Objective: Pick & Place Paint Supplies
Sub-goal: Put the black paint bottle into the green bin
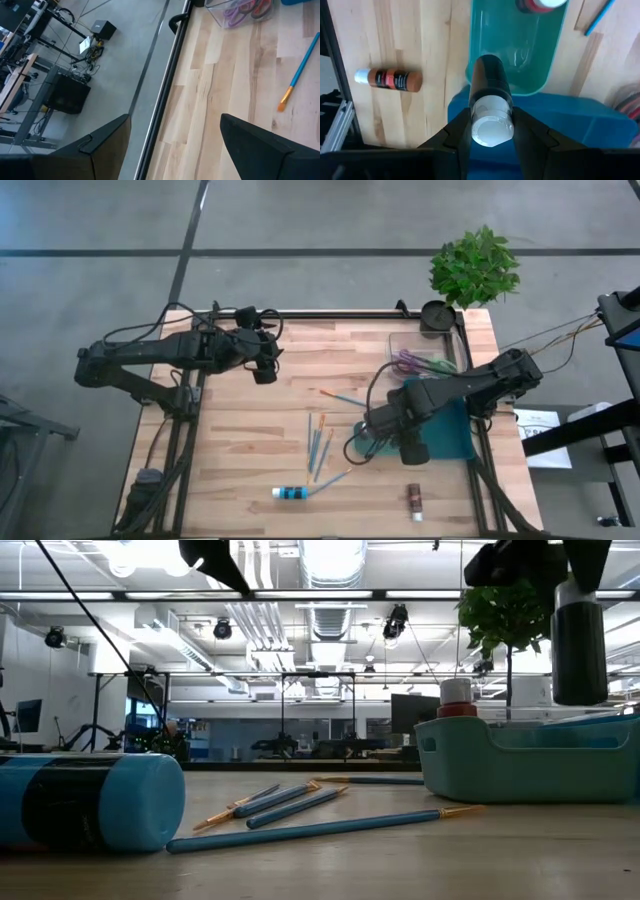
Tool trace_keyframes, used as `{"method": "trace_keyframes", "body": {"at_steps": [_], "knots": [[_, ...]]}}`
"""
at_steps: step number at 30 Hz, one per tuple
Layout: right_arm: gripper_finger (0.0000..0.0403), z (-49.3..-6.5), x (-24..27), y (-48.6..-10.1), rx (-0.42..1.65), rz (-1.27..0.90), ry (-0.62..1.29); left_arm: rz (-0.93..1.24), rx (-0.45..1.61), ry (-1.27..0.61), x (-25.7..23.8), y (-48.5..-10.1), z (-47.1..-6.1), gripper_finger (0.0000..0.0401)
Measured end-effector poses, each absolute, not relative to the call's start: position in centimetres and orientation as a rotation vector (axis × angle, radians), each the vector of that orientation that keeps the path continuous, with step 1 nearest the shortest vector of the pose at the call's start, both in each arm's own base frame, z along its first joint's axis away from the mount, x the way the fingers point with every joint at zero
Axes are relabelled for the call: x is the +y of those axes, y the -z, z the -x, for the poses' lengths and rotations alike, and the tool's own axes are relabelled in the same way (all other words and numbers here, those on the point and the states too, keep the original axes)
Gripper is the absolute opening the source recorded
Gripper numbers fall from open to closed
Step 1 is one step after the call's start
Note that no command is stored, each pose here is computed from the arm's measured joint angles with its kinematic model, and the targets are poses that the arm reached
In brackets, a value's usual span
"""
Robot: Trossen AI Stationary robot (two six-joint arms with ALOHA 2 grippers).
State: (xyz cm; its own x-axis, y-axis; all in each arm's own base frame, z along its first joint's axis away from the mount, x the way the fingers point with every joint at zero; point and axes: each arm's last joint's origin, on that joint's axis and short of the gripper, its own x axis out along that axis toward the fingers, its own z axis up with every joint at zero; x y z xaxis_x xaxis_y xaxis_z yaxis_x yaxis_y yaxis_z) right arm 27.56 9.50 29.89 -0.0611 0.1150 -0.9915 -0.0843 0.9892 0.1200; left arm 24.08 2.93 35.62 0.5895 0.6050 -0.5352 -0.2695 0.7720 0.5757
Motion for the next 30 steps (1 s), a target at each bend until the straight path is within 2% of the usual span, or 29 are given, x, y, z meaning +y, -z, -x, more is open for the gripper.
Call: {"method": "trace_keyframes", "body": {"at_steps": [17, 30], "knots": [[0.0109, -30.2, 8.8, -26.3, 1.707, 0.067, -0.210, -0.445, 0.800, -0.534, 2.9, -35.5, -24.0, 0.0313], [0.0109, -31.0, 7.6, -25.8, 1.677, 0.103, -0.238, -0.438, 0.806, -0.527, 2.9, -35.4, -23.9, 0.0313]]}}
